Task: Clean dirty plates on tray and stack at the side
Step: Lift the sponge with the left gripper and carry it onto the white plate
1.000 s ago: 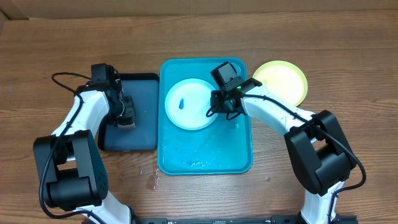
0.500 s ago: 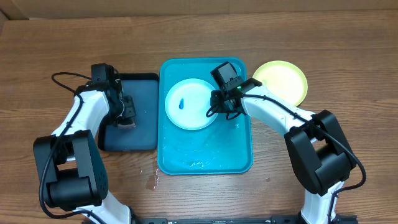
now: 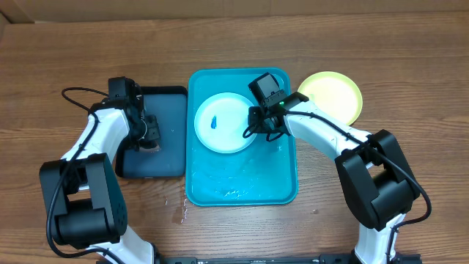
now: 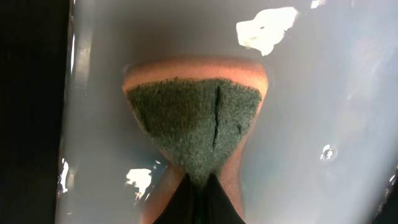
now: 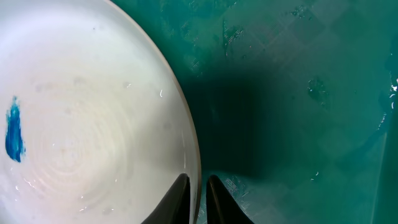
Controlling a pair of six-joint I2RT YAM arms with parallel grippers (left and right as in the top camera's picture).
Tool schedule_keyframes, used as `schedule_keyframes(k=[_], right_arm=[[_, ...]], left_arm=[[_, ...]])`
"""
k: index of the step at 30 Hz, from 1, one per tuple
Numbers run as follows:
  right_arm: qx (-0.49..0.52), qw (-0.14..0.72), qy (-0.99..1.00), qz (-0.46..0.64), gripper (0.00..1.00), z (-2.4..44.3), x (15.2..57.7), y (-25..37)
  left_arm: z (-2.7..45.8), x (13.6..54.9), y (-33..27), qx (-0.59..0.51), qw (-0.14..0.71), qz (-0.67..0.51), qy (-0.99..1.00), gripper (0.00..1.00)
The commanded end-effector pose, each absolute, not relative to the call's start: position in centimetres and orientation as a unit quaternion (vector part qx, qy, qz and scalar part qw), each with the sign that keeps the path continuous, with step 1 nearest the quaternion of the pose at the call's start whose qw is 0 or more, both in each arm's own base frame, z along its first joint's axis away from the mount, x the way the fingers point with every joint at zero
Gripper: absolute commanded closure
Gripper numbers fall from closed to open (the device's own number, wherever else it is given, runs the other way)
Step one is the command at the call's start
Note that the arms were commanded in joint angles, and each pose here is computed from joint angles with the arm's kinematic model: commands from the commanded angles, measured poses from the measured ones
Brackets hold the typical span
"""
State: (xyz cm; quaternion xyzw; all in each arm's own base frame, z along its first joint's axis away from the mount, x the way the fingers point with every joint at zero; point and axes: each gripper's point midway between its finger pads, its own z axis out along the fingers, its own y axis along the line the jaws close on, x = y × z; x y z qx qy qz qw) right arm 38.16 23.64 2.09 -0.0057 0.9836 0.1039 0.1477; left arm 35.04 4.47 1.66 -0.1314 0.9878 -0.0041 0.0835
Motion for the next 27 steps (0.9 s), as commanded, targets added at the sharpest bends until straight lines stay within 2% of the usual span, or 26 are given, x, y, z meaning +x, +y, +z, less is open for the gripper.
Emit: schedule_keyframes(k=[1, 6, 16, 19, 21, 23, 27], right_arm=[[-0.002, 0.15, 0.984, 0.098, 0.88, 1.9, 38.3, 23.4], [-0.002, 0.151, 0.984, 0.099, 0.81, 1.9, 38.4, 23.4], [-0.002, 0.152, 0.983, 0.099, 0.79, 1.9, 38.4, 23.5], [-0.002, 0.152, 0.983, 0.1, 0.74, 1.9, 38.4, 23.5], [-0.002, 0.152, 0.983, 0.1, 0.66, 1.9, 38.4, 23.5], [-0.002, 0.155, 0.983, 0.101, 0.62, 2.0, 38.6, 23.5], [-0.002, 0.158, 0.982, 0.103, 0.65, 2.0, 38.7, 23.6]], left_arm=[[3.9, 35.7, 4.1, -0.132, 0.105, -0.011, 0.986, 0.96], [7.4, 36.8, 4.3, -0.13, 0.157, -0.011, 0.979, 0.96], [14.0, 37.4, 4.4, -0.115, 0.255, -0.007, 0.96, 0.96], [15.2, 37.3, 4.4, -0.114, 0.27, -0.007, 0.956, 0.96], [15.6, 37.3, 4.4, -0.114, 0.275, -0.007, 0.955, 0.96], [15.7, 37.1, 4.4, -0.114, 0.276, -0.007, 0.954, 0.96], [15.7, 37.1, 4.4, -0.114, 0.275, -0.007, 0.955, 0.96]])
